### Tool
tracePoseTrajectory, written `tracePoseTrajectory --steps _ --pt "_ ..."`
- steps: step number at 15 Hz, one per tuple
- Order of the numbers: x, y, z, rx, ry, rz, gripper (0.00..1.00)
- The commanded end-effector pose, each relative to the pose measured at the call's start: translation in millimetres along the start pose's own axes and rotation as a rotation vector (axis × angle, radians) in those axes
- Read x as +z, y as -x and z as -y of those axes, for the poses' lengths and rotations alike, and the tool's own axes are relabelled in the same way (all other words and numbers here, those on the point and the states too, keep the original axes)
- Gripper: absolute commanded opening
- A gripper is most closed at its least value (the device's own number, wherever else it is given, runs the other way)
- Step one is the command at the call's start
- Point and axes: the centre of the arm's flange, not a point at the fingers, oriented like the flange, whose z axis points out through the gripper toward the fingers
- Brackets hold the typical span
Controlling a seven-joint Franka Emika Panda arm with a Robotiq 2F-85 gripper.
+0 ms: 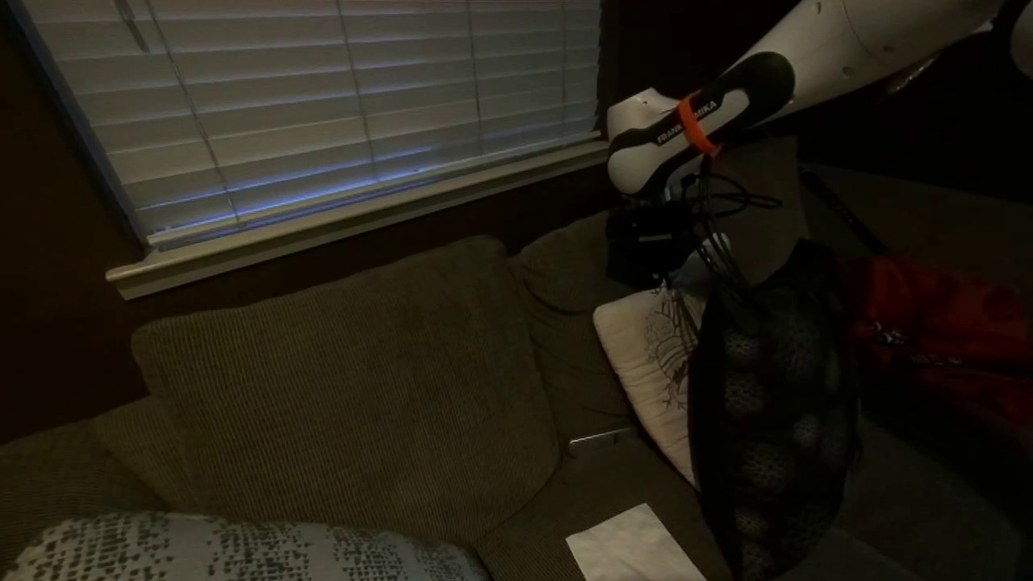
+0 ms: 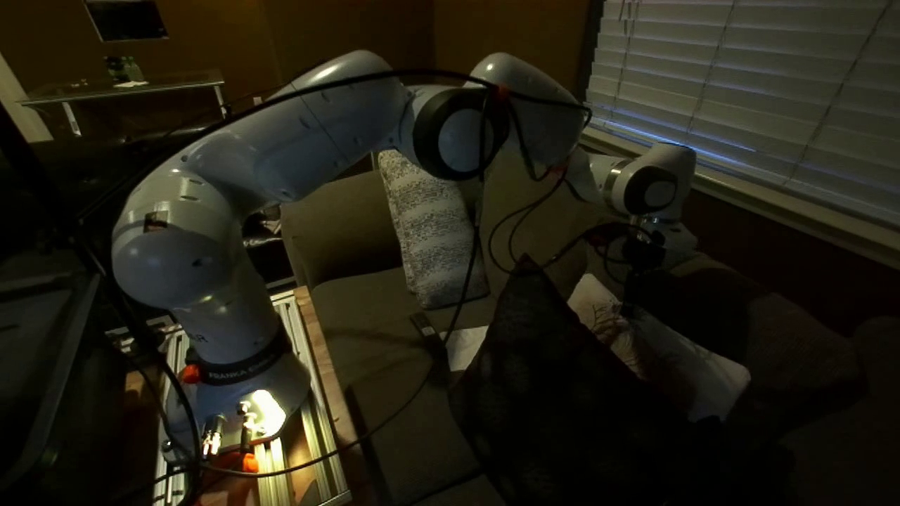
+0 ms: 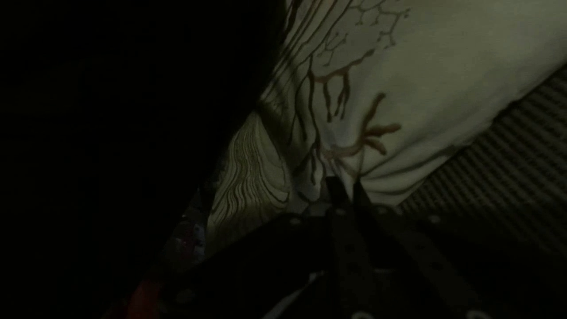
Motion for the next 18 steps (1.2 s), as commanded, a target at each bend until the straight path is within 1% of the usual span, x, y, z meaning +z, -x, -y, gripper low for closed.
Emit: tracePoseTrajectory --steps 1,4,9,13,18 --pt "-31.6 40.0 -17.9 0.044 0.011 0.042 0.01" --pt "-49.4 60.1 -31.1 0.048 -0.001 0.056 0.01" --pt "-80.3 81.4 -58.8 0.101 -0.063 0.089 0.01" --pt "-87.1 111.6 -57.4 0.088 -0.093 0.117 0.01" --pt "-93.3 155.4 -52.6 0.085 -0.152 0.16 0.01"
